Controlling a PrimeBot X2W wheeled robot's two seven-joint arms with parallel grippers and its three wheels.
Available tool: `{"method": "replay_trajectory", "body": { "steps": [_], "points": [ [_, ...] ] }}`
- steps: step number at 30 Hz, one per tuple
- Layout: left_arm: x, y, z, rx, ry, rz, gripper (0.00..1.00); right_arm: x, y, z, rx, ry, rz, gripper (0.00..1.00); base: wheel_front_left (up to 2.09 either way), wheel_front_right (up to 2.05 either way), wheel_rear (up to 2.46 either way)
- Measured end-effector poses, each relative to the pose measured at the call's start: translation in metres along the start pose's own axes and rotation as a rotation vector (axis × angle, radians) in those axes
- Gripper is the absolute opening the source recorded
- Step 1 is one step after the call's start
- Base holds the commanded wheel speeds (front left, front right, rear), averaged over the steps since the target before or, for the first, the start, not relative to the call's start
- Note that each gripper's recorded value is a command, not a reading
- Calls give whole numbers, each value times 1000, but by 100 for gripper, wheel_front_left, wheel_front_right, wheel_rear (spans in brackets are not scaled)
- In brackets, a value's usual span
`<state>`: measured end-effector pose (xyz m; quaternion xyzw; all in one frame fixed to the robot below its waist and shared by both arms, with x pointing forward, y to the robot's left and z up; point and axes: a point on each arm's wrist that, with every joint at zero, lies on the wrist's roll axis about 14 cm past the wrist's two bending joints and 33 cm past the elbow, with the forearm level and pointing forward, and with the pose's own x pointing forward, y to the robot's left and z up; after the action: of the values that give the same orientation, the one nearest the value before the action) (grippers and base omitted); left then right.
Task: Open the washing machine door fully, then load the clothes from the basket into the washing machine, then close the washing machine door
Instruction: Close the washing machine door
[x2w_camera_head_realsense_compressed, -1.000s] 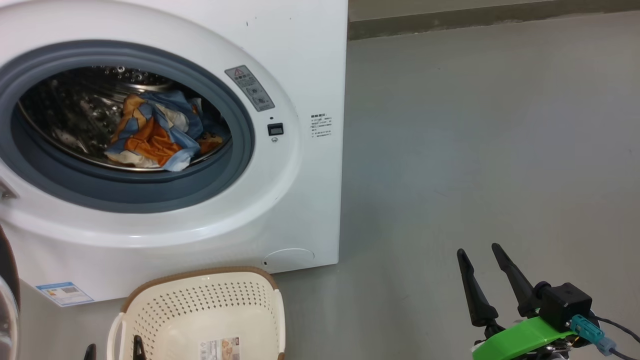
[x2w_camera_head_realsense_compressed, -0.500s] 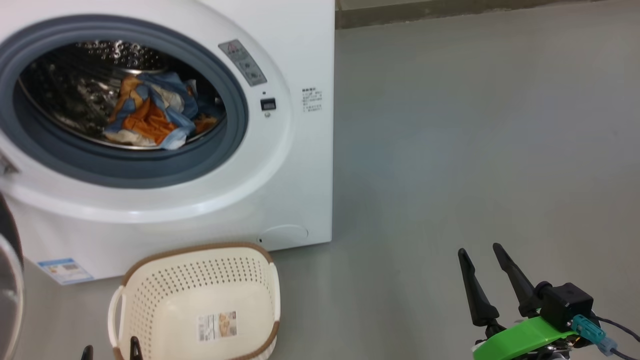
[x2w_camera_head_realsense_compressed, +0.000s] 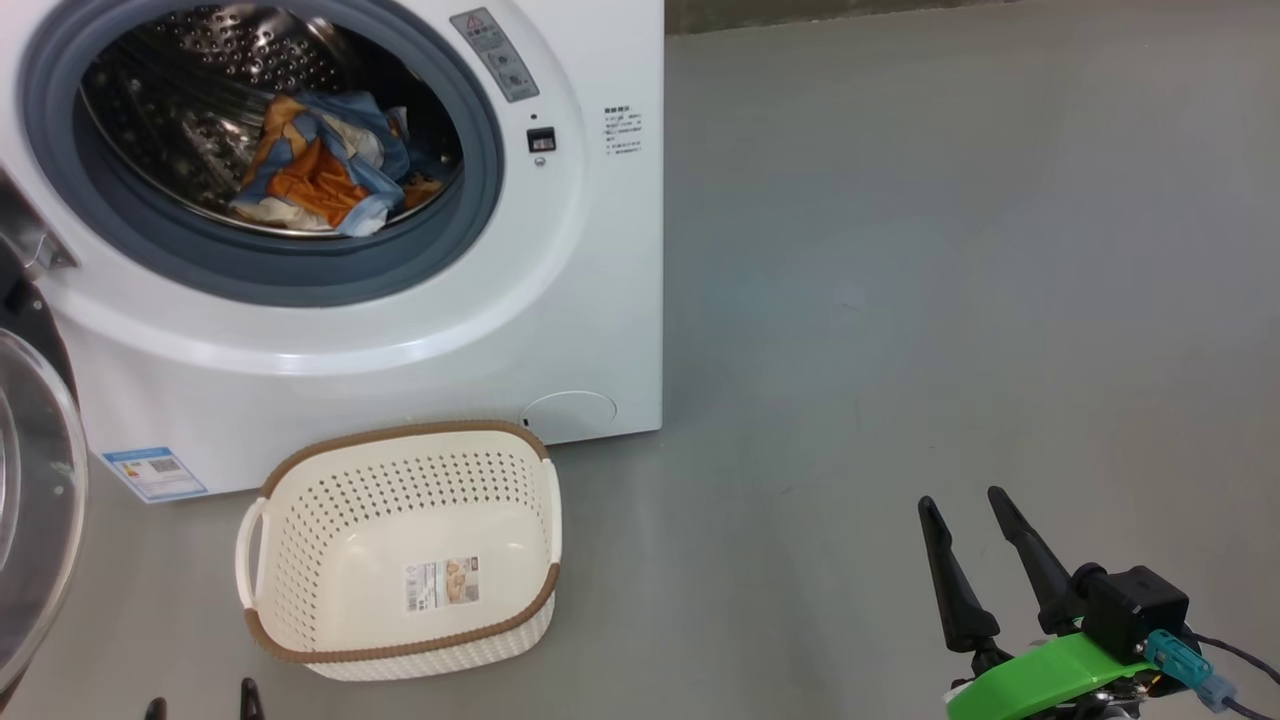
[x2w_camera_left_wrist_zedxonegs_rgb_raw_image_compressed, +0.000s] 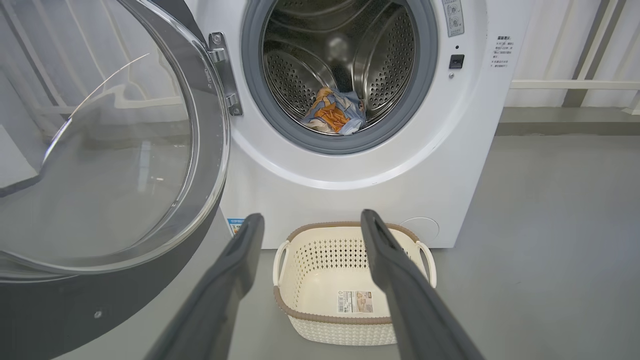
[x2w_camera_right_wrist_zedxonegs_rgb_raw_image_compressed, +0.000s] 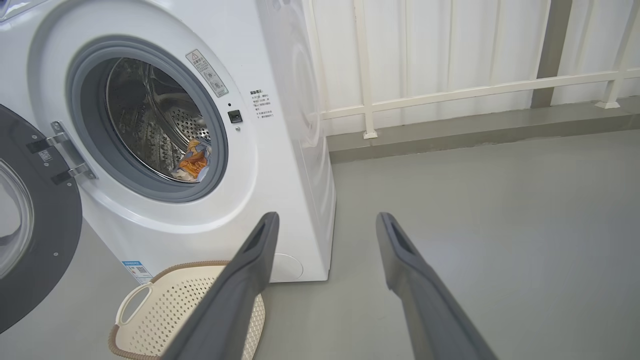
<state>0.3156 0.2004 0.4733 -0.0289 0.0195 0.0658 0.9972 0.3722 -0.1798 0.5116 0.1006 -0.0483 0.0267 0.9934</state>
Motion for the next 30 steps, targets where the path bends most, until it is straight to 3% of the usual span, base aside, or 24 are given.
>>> {"method": "replay_trajectory", "body": {
  "steps": [22,30],
  "points": [
    [-2,1,7,-24,-24,-11,100,4,7,0,3,-1,22,100,-2,2,0],
    [-12,14,12,-29,-42,23,100,13,26,-4,10,6,79,100,0,0,0]
  ]
}}
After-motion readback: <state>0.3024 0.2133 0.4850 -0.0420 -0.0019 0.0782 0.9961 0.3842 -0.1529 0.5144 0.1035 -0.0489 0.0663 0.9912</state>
